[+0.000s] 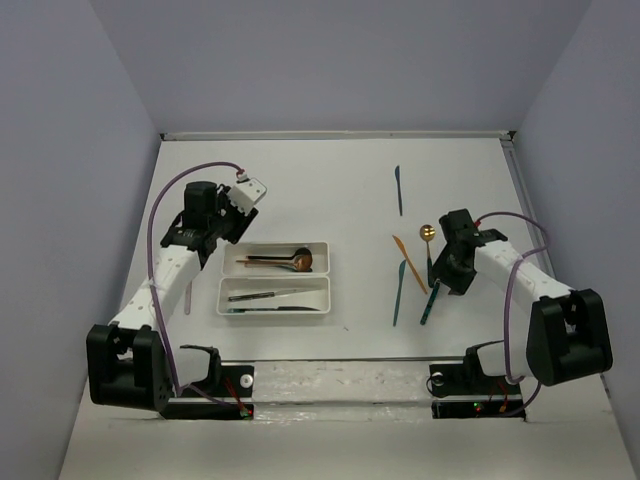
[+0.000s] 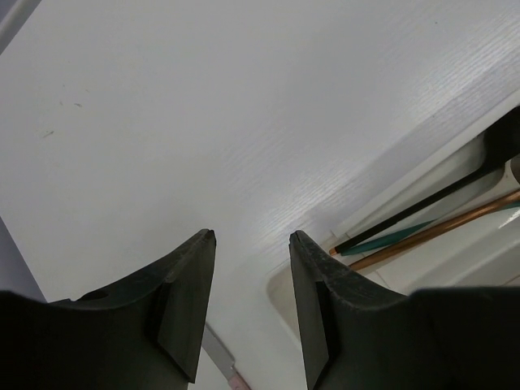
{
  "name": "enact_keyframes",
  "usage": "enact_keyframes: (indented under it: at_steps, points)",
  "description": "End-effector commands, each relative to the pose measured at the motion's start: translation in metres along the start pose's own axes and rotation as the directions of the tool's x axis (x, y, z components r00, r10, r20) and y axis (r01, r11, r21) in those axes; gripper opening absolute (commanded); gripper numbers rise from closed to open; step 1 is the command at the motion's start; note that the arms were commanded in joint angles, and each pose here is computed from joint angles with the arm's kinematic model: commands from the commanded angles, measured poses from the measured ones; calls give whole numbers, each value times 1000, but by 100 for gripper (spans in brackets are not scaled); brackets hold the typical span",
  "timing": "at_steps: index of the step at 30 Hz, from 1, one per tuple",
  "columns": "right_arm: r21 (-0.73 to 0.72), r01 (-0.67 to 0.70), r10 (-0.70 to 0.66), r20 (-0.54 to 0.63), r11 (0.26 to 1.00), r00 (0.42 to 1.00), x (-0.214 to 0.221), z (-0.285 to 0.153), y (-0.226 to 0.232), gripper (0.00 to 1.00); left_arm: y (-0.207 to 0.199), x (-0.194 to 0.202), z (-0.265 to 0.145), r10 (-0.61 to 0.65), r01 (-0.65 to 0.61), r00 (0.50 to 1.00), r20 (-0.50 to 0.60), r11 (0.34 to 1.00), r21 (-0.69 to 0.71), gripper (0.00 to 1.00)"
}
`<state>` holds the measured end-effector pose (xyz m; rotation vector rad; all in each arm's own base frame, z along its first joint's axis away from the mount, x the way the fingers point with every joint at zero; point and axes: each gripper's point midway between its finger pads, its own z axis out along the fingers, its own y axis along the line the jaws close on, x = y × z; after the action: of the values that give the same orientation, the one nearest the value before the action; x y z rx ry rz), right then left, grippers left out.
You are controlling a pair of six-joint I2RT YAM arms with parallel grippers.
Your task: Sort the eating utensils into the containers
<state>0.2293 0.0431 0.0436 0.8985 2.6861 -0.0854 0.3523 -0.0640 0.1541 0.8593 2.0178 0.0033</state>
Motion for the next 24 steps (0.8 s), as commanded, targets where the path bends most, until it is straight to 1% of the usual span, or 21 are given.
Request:
enact_keyframes:
  at_steps: [1,5,8,13,16,17,19,20,22,23,24]
  points:
    - [-60,-23,21,-30,998,999,16,-5,-2,53,4,-21,-12,14,-12,995,100,1000,-20,54]
    - [-81,-24,20,-52,996,998,22,4,2,51,4,-23,-13,15,-13,994,108,1000,-18,54]
    - [-51,-14,10,-83,999,997,29,15,-1,51,4,-24,-14,19,-16,994,111,1000,-22,54]
    - [-14,6,-7,-96,1000,995,32,24,-6,50,3,-24,-15,22,-20,993,117,1000,-17,54]
    - [-2,14,-14,-107,1000,994,33,28,-6,47,3,-24,-15,22,-20,992,122,1000,-16,54]
    - [-1,14,-14,-104,1000,994,32,28,-6,46,3,-24,-15,22,-20,992,122,1000,-16,54]
    - [-3,13,-13,-98,1000,995,30,30,-4,38,3,-25,-15,21,-19,992,124,1000,-16,54]
    - [-8,17,-17,-96,1000,995,29,31,-2,31,3,-25,-15,23,-21,992,127,1000,-18,54]
    - [-13,15,-16,-92,1000,996,28,32,-1,23,4,-25,-15,22,-20,992,128,1000,-17,54]
    - [-15,18,-19,-87,1000,996,27,32,0,17,4,-25,-16,22,-20,992,128,1000,-19,54]
    - [-18,20,-21,-83,1000,996,26,31,1,14,3,-24,-16,23,-21,992,125,1000,-18,54]
